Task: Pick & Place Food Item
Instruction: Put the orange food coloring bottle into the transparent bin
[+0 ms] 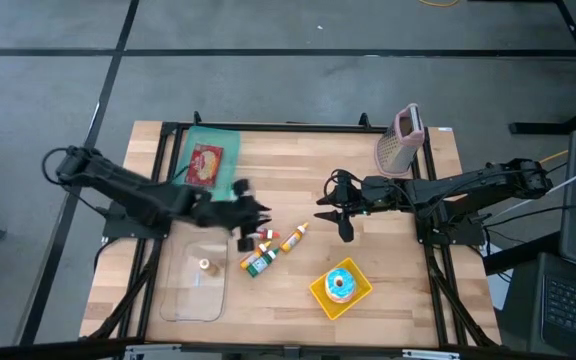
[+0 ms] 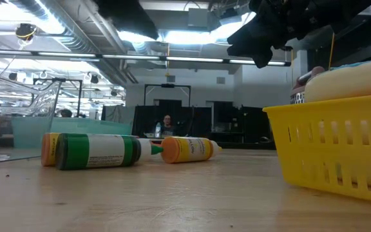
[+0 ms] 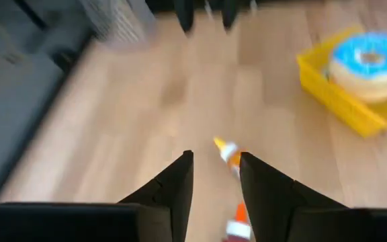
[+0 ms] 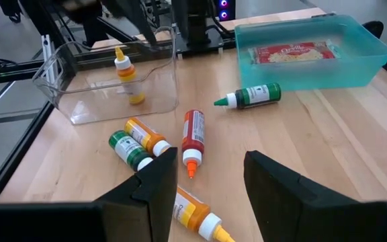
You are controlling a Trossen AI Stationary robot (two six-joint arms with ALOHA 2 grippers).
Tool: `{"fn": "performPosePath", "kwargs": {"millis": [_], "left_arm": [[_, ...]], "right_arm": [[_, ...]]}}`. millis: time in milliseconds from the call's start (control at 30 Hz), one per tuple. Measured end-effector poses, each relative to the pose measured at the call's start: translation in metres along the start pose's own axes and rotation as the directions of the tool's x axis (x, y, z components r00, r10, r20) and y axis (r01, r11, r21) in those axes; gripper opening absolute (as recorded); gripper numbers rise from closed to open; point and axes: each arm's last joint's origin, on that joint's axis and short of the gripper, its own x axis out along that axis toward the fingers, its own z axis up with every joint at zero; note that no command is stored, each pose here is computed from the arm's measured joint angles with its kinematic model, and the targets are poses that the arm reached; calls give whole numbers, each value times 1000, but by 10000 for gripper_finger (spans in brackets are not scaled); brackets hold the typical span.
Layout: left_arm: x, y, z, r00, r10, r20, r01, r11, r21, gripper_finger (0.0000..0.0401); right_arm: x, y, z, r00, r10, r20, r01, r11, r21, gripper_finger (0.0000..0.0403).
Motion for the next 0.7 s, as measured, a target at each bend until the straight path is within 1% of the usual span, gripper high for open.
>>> {"fn": "performPosePath", "kwargs": {"millis": [67, 133, 267, 467, 567, 700], "left_arm": [[15, 6, 2, 994, -59, -91, 59, 998, 2, 120], [28, 10, 0, 976, -93, -197, 96, 995, 6, 124], [55, 11, -9, 923, -106, -371, 122, 992, 18, 135], [91, 3, -19, 869, -169, -465, 203, 979, 24, 150], [102, -2, -26, 843, -190, -502, 233, 972, 23, 152], [113, -6, -36, 816, -198, -543, 247, 969, 18, 151]], "right_arm": [[0, 0, 0, 1000, 0, 0, 0, 1000, 0, 168], [0, 0, 0, 1000, 0, 0, 0, 1000, 0, 168], [0, 0, 0, 1000, 1, -1, -1, 1000, 0, 168], [0, 0, 0, 1000, 4, -2, -4, 1000, 0, 168], [0, 0, 0, 1000, 4, -2, -4, 1000, 0, 168], [0, 0, 0, 1000, 4, -2, -4, 1000, -1, 168]]}}
